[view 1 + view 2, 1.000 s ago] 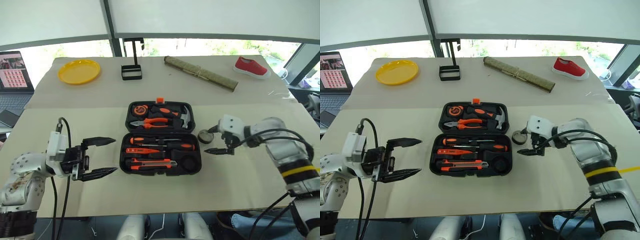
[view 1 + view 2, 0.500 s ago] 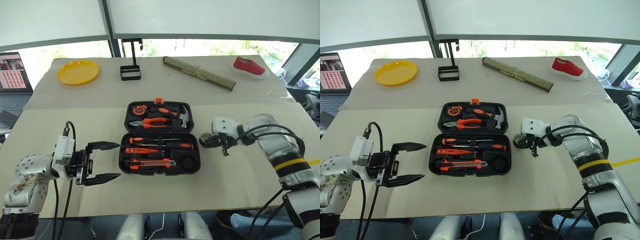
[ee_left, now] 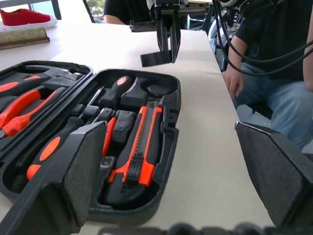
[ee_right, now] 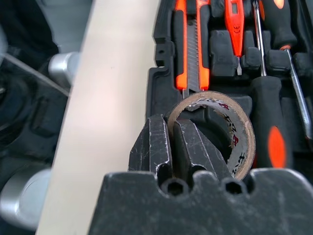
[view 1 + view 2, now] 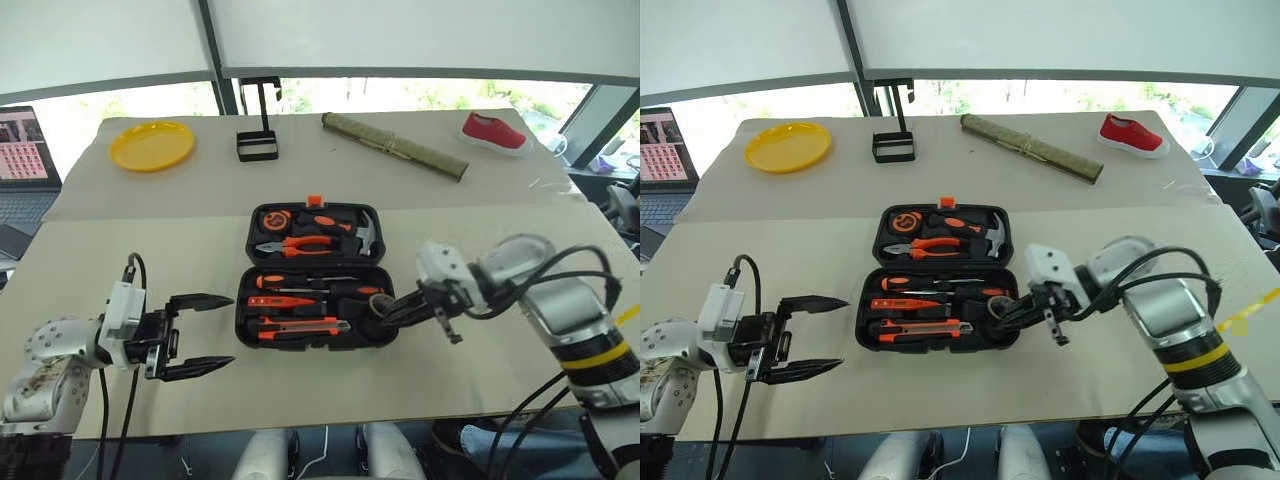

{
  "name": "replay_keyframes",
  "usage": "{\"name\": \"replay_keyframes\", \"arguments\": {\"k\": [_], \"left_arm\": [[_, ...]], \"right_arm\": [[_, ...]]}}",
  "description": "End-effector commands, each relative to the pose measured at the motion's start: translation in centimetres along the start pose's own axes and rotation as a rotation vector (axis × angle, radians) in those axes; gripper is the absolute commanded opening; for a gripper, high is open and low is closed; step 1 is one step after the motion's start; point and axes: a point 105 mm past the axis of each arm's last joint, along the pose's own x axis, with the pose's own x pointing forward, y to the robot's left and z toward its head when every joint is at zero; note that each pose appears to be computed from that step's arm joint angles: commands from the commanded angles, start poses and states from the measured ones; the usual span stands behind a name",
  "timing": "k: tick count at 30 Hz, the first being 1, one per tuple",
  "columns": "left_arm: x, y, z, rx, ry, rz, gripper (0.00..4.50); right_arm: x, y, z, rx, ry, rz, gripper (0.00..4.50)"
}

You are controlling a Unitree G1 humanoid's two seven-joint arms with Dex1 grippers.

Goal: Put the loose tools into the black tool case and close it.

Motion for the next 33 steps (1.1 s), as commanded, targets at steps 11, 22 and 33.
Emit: {"name": "replay_keyframes", "arguments": {"k": [11, 22, 33], "left_arm": [[-1.0, -0.1, 0.0, 0.041, 0.05, 0.026, 4.5], [-2.2, 1.3, -0.3, 0.018, 0.067, 0.201, 4.5], [-3.4, 5.7, -1.9, -0.06, 0.044, 0.57, 2.61]], "right_arm": [[0.6, 0.5, -2.6, 0.052, 0.189, 0.01, 0.79], [-1.9, 1.2, 1.8, 0.052, -0.034, 0.133, 4.06], [-7.4, -3.7, -1.5, 0.118, -0.299, -0.37, 3.35]]}}
